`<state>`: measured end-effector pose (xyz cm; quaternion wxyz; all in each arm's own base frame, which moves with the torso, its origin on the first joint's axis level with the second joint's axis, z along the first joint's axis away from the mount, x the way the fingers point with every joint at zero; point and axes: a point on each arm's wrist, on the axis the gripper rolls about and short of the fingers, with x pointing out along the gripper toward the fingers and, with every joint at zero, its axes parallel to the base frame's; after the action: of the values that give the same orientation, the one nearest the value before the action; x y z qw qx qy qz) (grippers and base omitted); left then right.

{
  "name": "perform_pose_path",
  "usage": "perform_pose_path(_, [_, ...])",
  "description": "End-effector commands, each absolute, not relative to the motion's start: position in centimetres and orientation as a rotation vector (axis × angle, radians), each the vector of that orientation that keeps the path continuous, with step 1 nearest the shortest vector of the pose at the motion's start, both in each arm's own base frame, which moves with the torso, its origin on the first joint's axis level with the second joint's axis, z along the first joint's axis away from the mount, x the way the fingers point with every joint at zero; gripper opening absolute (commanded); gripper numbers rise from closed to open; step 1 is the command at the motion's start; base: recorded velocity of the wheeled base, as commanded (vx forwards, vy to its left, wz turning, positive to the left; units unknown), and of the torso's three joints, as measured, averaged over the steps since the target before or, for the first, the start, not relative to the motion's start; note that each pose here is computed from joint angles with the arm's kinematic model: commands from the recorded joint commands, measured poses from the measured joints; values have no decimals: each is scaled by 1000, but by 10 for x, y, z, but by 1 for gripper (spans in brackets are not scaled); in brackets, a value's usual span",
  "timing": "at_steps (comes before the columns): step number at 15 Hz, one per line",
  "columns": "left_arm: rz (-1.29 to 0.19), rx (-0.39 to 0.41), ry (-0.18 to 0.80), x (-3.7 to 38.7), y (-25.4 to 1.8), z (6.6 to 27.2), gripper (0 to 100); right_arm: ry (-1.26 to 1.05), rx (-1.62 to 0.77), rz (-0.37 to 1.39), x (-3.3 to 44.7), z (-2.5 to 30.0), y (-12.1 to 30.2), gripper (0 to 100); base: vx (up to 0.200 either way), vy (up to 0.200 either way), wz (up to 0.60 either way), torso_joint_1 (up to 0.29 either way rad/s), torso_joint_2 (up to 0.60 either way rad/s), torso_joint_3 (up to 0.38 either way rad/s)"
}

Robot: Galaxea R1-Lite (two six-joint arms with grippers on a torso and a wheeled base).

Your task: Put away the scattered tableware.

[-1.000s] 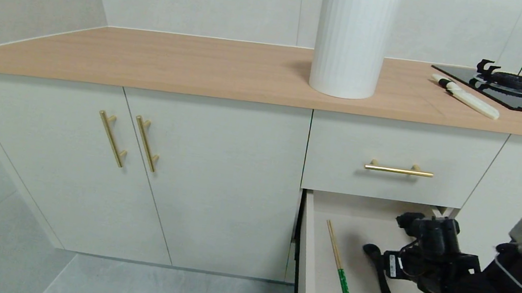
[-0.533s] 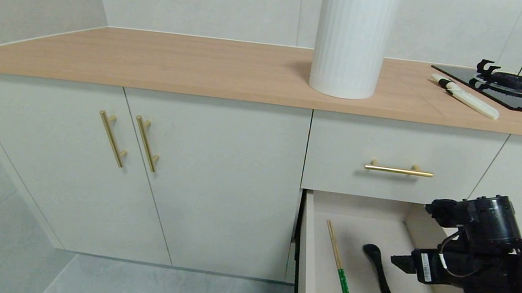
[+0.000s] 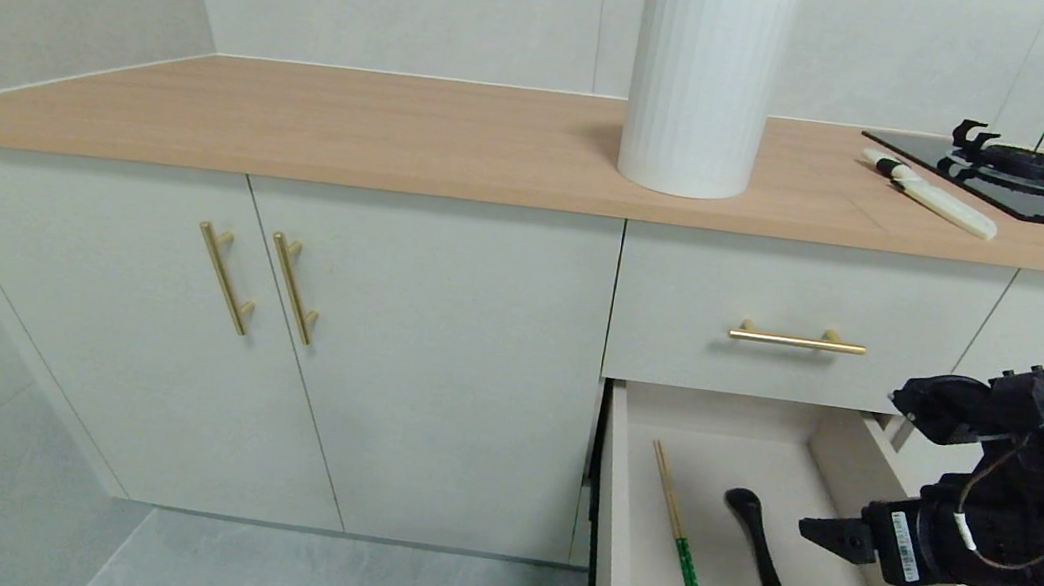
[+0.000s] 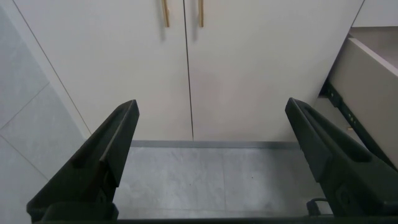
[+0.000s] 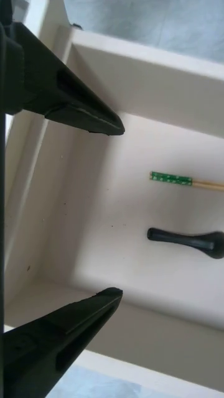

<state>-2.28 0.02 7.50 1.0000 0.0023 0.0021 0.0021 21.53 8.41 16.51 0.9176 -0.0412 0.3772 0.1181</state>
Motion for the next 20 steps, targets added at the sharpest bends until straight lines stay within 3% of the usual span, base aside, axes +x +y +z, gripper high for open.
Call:
perform_pose_path(1, [5,5,5,-23,0,75,100,755,-83,254,211,170,84,100,0,0,0,0,0,0])
perform_pose_path(6, [5,5,5,-23,0,75,100,768,-91,257,209,169,85,100,0,0,0,0,0,0])
perform_pose_path(15, [5,5,5,-23,0,75,100,809,-153,282,204,162,85,100,-200,0,0,3,4,2])
perform_pose_path(20, [5,3,5,-23,0,75,100,922,-205,314,201,148,93,100,0,0,0,0,0,0])
